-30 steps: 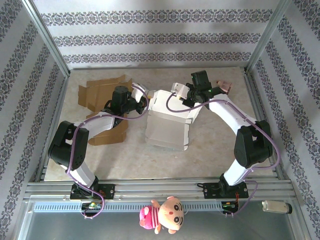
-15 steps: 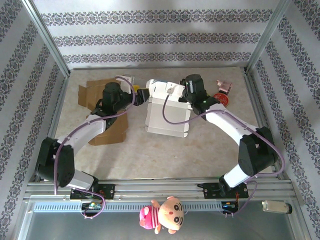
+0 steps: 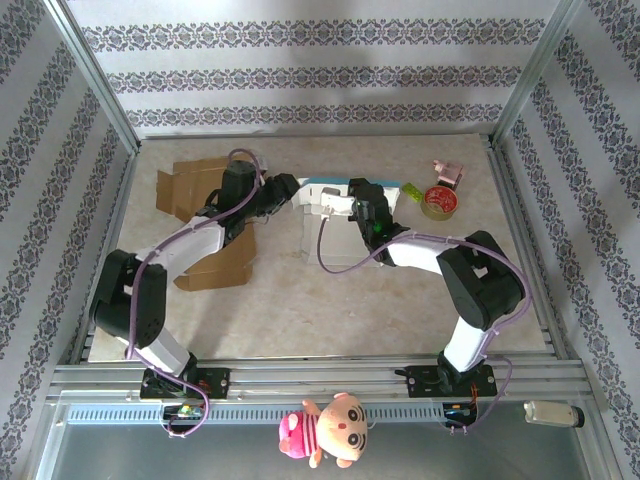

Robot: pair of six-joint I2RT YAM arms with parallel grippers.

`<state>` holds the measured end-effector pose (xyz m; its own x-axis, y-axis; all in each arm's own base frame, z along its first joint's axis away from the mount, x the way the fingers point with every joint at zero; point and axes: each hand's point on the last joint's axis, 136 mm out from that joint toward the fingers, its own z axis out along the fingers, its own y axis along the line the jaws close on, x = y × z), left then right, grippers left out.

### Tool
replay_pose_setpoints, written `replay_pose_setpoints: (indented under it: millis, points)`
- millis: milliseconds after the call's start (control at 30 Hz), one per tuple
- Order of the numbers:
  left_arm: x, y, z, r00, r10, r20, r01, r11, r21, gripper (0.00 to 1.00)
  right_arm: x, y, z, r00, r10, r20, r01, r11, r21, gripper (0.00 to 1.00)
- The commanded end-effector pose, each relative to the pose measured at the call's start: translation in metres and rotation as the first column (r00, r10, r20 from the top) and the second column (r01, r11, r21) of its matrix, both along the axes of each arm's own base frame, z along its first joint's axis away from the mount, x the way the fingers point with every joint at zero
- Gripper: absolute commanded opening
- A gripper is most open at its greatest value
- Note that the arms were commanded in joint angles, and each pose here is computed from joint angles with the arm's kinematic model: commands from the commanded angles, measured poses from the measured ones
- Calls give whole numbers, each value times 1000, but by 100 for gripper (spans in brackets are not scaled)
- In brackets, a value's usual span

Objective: Fold the paper box

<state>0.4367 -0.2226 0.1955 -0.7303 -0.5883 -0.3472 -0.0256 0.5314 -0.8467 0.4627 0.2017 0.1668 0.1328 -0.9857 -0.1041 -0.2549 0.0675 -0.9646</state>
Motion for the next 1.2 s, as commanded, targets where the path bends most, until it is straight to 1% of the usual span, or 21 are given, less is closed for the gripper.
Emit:
replay_pose_setpoints:
  millis: [0, 100, 200, 300, 367, 533, 833, 1033, 1167]
  points:
    - [17, 5, 9, 998, 60, 33, -58, 997, -46, 32, 0, 2, 20, 995, -17, 96, 14, 999, 30, 0]
    - [29, 11, -5, 996, 91, 25, -90, 995, -46, 25, -5, 3, 18, 996, -2, 86, -1, 999, 35, 0]
    - [40, 1, -8, 997, 49, 51, -44, 995, -87, 20, -7, 4, 16, 997, 6, 78, -9, 999, 34, 0]
    - [49, -13, -13, 998, -2, 56, 10, 991, -136, 18, -7, 8, 13, 998, 15, 68, -17, 999, 35, 0]
    - [53, -17, -20, 999, -16, 40, 23, 986, -166, 17, -7, 9, 12, 998, 18, 62, -20, 999, 32, 0]
    - [56, -27, -26, 998, -43, 49, 53, 973, -225, 16, -8, 13, 10, 998, 26, 51, -28, 999, 41, 0]
    - [61, -33, -23, 994, -61, 88, 77, 980, -182, 17, -9, 19, 2, 999, 35, 28, -36, 998, 49, 0]
    - [53, -60, -28, 990, -104, 100, 119, 979, -163, 17, -8, 18, -9, 1000, 21, 10, -21, 999, 35, 0]
    - [47, -68, -28, 987, -114, 111, 128, 983, -128, 17, -5, 15, -20, 1000, -7, -19, 7, 1000, 4, 0]
